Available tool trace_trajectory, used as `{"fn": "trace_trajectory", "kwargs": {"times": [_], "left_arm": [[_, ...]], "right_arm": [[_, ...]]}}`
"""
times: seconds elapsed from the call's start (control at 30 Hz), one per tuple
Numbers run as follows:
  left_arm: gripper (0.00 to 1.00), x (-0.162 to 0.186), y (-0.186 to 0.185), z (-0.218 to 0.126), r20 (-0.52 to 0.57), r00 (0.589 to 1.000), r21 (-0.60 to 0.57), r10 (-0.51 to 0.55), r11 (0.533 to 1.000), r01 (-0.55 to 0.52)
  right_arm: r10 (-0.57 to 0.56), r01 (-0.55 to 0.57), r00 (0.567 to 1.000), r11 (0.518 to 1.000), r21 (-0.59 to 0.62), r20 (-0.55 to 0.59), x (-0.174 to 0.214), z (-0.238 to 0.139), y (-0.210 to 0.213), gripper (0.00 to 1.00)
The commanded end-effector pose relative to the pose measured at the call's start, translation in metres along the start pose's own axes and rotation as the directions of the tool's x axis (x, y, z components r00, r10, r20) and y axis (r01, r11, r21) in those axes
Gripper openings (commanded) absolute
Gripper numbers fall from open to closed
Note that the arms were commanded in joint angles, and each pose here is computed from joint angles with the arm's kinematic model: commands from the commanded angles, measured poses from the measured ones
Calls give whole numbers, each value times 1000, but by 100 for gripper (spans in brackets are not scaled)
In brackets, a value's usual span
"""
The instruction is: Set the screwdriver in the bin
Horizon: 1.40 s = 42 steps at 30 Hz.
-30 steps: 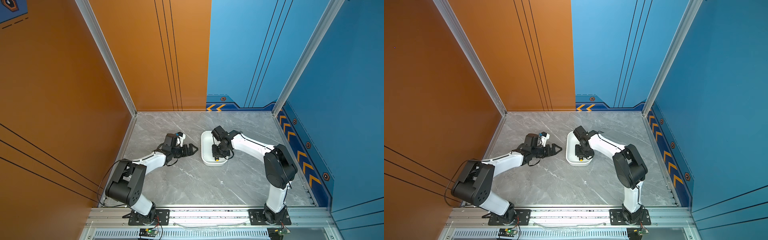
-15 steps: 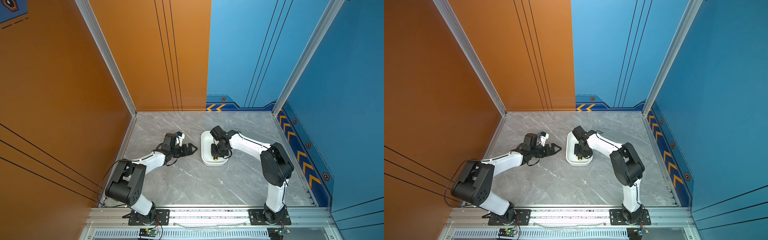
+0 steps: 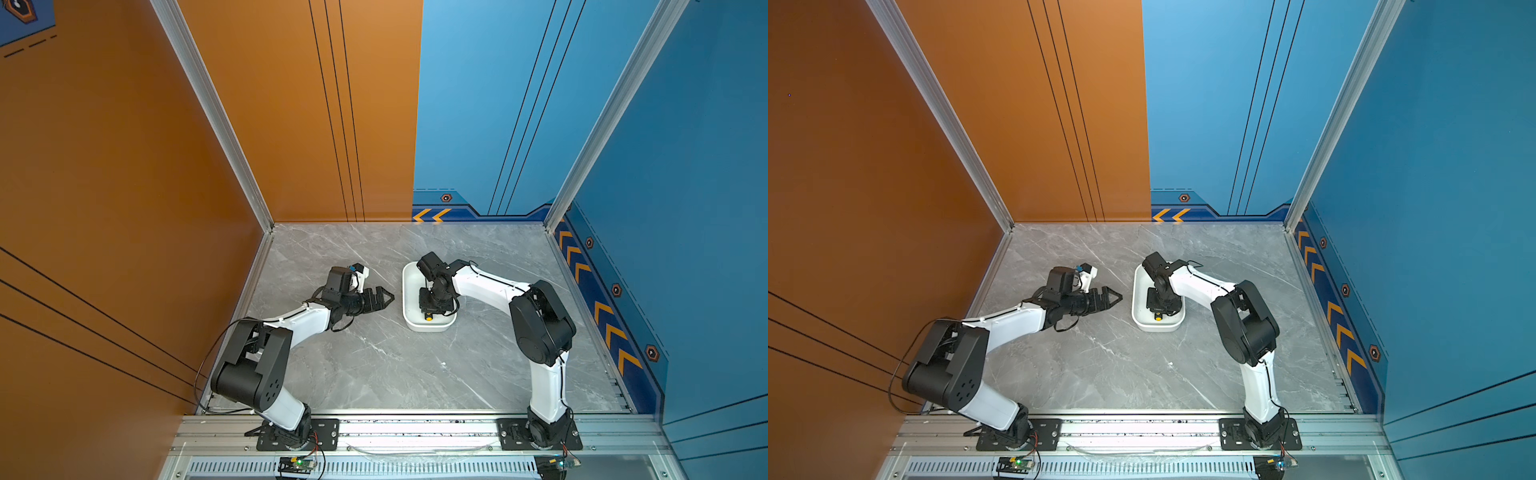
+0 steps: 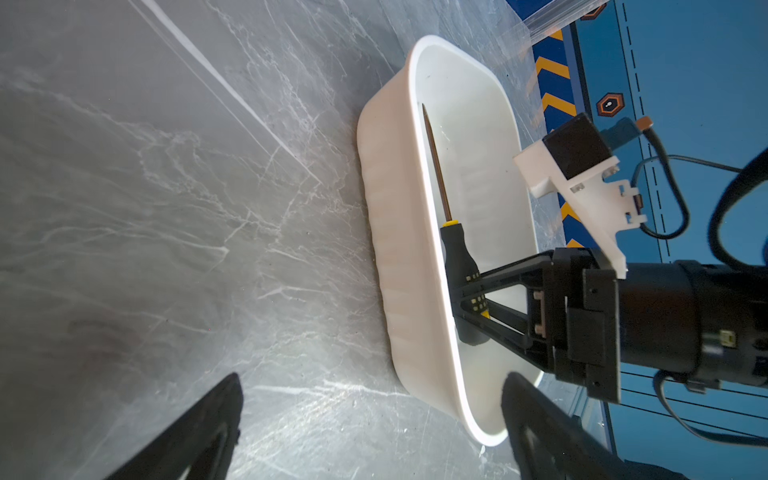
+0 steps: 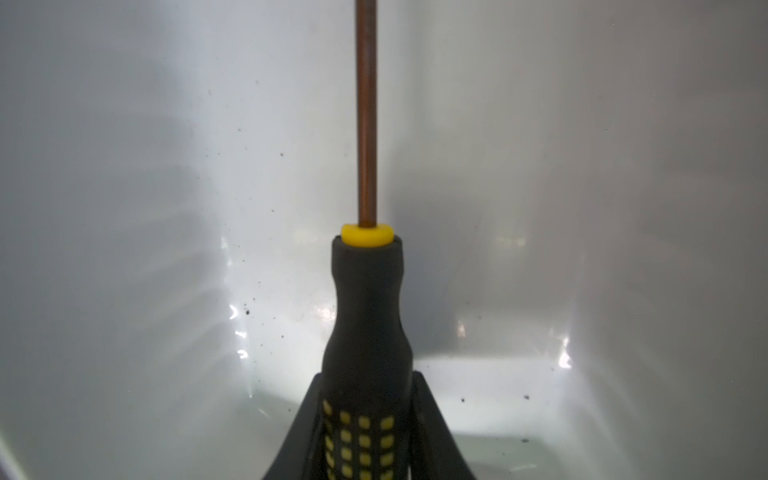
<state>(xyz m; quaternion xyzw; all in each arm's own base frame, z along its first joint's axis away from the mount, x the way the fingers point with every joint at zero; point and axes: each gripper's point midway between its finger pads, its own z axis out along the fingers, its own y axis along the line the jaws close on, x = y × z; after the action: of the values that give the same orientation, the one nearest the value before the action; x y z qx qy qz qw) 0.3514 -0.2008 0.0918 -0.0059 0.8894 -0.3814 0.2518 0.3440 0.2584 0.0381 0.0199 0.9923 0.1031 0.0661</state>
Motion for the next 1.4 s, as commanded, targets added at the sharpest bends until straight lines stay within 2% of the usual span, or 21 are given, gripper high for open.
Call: {"fn": "trace_trajectory", "kwargs": {"times": [0.0, 0.1, 0.2, 0.3, 0.67, 0.87, 1.0, 1.13, 1.27, 1.37], "left_arm": [[98, 6, 4, 2, -34, 999, 7, -4, 1000, 4], [98, 5, 5, 2, -34, 999, 7, -6, 1000, 6], [98, 4, 4, 3, -33, 999, 8, -5, 1000, 5], [98, 3, 4, 3, -31, 1000, 8, -5, 1000, 5], [98, -2, 2, 1, -26, 1000, 3, -2, 1000, 2], [98, -20, -5, -14, -13, 998, -54, 64, 996, -64], [98, -46, -4, -42, 53, 987, -161, 154, 976, -144], [98, -81, 4, -86, 187, 952, -290, 241, 940, -181], [98, -110, 28, -141, 300, 892, -480, 339, 862, -166], [98, -125, 52, -191, 403, 824, -616, 400, 784, -79]], "right_arm": [[12, -12, 1000, 1000, 1, 8, -8, 2, 1, 19], [13, -13, 1000, 1000, 2, 5, -8, 2, -1, 29], [9, -9, 1000, 1000, 1, 7, -8, 1, 0, 35], [3, -3, 1000, 1000, -6, 6, -8, 1, 2, 48], [-25, 27, 998, 999, -33, 58, -24, -28, 12, 59], [-77, 88, 986, 994, -71, 151, -37, -82, 17, 65], [-166, 189, 955, 979, -76, 245, -49, -121, 0, 69], [-148, 178, 935, 982, -65, 323, -67, -157, -47, 72], [-133, 140, 892, 990, 17, 433, -89, -190, -111, 75], [-126, 94, 839, 992, 87, 529, -104, -201, -157, 76]]}}
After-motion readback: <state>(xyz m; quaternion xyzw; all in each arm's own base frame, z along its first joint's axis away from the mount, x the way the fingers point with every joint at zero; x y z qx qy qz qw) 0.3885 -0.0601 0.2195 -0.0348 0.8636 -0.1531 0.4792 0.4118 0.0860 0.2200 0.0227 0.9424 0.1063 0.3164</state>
